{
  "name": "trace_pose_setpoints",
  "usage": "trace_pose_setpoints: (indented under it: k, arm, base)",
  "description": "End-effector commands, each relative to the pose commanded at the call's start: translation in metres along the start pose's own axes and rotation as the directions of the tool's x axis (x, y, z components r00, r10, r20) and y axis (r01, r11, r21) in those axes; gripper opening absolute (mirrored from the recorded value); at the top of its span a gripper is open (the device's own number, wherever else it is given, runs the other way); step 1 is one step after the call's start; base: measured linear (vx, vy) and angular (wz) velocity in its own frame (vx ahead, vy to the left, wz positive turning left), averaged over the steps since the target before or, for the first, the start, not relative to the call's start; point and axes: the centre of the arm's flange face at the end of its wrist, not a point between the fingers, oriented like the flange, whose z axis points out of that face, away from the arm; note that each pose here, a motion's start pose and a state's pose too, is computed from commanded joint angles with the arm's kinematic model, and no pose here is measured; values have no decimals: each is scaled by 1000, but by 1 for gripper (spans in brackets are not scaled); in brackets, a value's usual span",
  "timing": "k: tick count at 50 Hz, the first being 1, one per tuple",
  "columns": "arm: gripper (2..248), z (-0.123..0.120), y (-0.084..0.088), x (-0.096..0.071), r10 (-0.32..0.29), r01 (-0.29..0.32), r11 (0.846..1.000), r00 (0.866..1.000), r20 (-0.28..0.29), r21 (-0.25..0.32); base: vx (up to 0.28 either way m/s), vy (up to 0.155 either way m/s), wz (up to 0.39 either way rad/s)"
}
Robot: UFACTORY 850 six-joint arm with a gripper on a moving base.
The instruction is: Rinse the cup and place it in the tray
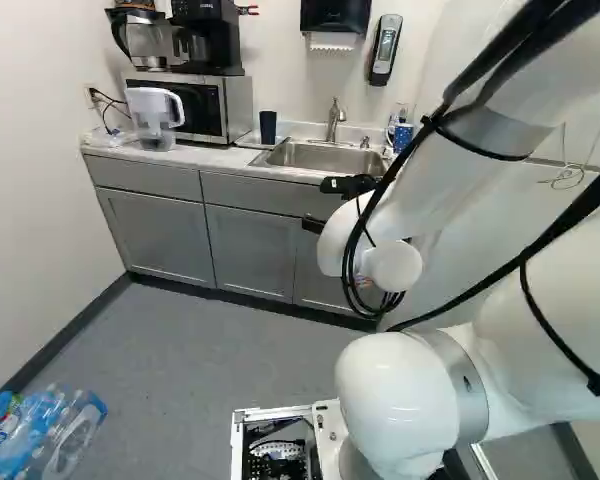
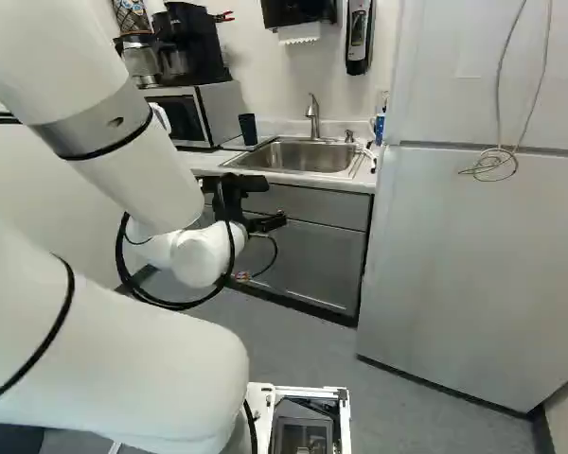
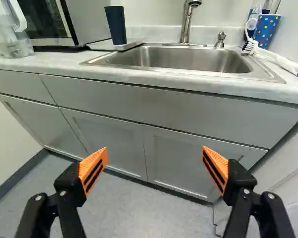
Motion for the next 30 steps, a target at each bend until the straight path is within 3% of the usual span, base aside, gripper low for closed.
trace_pose_setpoints:
  k: [30]
  arm:
    - [247,-4,-1,-5,-2,2,1000,1000,-10,4]
  base:
    - [0,0,0]
